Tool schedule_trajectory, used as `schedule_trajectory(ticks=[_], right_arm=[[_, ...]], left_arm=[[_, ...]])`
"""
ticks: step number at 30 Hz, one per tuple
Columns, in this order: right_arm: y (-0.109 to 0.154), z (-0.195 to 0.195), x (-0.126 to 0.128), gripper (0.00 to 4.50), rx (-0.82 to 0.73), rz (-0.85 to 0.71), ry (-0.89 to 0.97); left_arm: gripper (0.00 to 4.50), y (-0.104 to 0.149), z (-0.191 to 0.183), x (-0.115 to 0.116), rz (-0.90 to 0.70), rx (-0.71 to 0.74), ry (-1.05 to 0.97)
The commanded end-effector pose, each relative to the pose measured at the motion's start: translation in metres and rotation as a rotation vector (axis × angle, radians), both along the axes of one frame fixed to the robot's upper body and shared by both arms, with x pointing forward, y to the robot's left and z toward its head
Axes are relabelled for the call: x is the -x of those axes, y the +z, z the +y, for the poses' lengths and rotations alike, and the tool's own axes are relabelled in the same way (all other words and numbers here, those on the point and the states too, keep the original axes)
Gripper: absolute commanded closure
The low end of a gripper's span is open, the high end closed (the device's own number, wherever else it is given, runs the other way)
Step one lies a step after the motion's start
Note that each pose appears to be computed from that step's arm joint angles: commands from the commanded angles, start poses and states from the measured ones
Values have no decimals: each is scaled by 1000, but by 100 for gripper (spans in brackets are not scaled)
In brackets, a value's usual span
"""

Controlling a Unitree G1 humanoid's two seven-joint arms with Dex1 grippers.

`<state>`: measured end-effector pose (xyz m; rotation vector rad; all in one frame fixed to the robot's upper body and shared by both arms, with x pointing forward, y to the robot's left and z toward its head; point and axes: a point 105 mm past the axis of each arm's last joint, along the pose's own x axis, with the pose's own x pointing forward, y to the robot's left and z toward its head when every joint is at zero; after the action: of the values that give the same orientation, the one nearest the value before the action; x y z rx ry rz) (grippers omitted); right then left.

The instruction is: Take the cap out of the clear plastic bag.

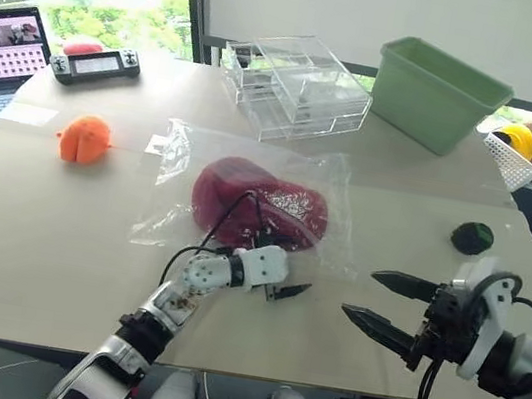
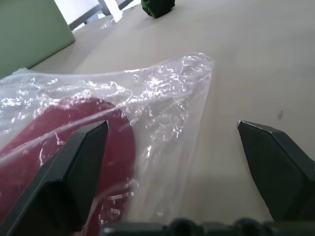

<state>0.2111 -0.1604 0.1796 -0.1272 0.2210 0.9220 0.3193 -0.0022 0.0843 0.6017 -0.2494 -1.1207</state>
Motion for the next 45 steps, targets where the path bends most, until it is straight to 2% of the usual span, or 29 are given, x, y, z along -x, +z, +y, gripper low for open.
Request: schedule_trajectory(ticks=[1, 22, 23, 25, 26, 30, 39, 42, 45], right_arm=[[9, 2, 3, 3, 2, -41, 3], [9, 2, 3, 3, 2, -40, 1], [-7, -9, -3, 1, 27, -12, -68], [-28, -21, -7, 0, 65, 24, -145], [-33, -23, -7, 0, 73, 29, -159], [-35, -22, -7, 0, 74, 15, -155], [-36, -18, -8, 0, 68, 1, -148], [-35, -17, -9, 0, 65, -4, -143], [-35, -17, -9, 0, 65, -5, -142]], left_arm=[[0, -4, -3, 0, -14, -22, 1], [0, -4, -3, 0, -17, -22, 2], [26, 2, -19, -9, -138, -122, 8], [65, 14, -36, -21, -313, -235, 18], [102, 17, -39, -24, -352, -256, 25], [241, 15, -37, -29, -334, -241, 56], [241, 15, -32, -33, -319, -234, 98], [308, 14, -31, -36, -319, -243, 111], [398, 14, -29, -36, -318, -244, 114]])
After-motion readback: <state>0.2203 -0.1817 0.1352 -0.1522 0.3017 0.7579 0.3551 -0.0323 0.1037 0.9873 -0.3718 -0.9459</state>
